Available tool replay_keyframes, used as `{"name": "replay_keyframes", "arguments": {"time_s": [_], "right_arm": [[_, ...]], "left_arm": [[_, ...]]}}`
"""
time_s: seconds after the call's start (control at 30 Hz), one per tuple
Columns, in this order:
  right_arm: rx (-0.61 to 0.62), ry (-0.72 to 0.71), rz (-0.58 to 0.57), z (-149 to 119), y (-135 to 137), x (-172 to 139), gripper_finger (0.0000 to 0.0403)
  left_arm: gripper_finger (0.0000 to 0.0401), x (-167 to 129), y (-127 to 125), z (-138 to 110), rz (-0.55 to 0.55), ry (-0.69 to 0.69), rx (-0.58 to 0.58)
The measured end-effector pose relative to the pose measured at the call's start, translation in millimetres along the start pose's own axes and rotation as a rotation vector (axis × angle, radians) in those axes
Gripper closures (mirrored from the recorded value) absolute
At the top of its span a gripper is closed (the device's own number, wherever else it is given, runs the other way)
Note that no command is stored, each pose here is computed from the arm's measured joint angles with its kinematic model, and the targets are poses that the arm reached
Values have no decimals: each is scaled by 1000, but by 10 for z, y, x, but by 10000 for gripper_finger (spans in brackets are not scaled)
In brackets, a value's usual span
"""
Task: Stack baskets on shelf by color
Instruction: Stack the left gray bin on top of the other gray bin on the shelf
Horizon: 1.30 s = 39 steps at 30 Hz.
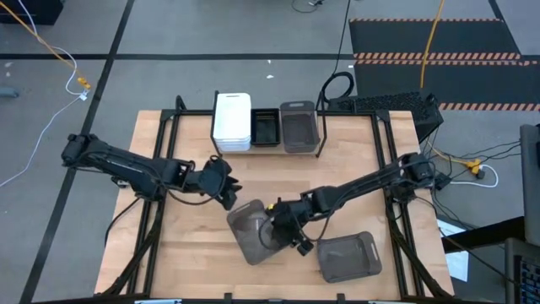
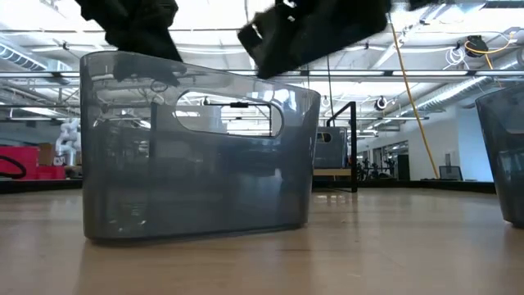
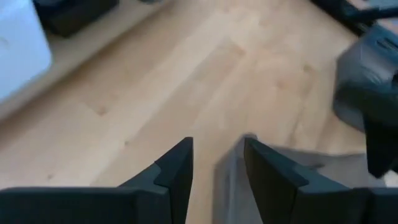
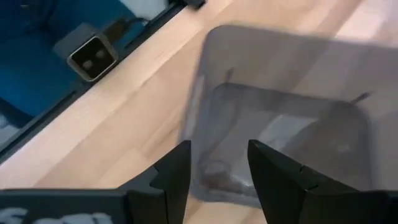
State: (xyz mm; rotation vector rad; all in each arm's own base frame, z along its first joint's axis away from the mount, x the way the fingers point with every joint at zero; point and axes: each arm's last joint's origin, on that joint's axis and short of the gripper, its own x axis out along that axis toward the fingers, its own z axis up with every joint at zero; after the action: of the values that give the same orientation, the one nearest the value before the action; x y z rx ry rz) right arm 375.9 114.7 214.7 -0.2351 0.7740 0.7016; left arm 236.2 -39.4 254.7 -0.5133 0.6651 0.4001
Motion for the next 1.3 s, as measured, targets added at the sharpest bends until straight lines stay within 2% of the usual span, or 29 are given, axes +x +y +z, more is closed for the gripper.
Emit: {"name": "replay_keyframes", "arguments": {"time_s": [0.3, 0.6, 0.77, 0.87, 1.0, 1.13, 1.23, 1.3], "right_arm": [[126, -27, 16, -138, 135, 152, 250], [160, -33, 18, -348, 197, 255, 290], [154, 0, -14, -391, 191, 255, 344], [122, -2, 61, -389, 206, 196, 388], [88, -73, 235, -273, 300, -42, 390], [71, -165, 345, -122, 398, -519, 398], [35, -223, 296, -64, 447, -992, 398], [-32, -236, 196, -87, 486, -1323, 399]], "left_arm": [[256, 28, 51, -37, 98, -6, 26], [256, 25, 54, -22, 120, -37, 31], [256, 26, 55, -18, 121, -39, 29], [256, 26, 56, -19, 121, -39, 29], [256, 24, 54, -27, 122, -34, 33], [256, 17, 46, -34, 119, -32, 50], [256, 17, 46, -35, 119, -31, 56], [256, 17, 46, -35, 119, -31, 62]]}}
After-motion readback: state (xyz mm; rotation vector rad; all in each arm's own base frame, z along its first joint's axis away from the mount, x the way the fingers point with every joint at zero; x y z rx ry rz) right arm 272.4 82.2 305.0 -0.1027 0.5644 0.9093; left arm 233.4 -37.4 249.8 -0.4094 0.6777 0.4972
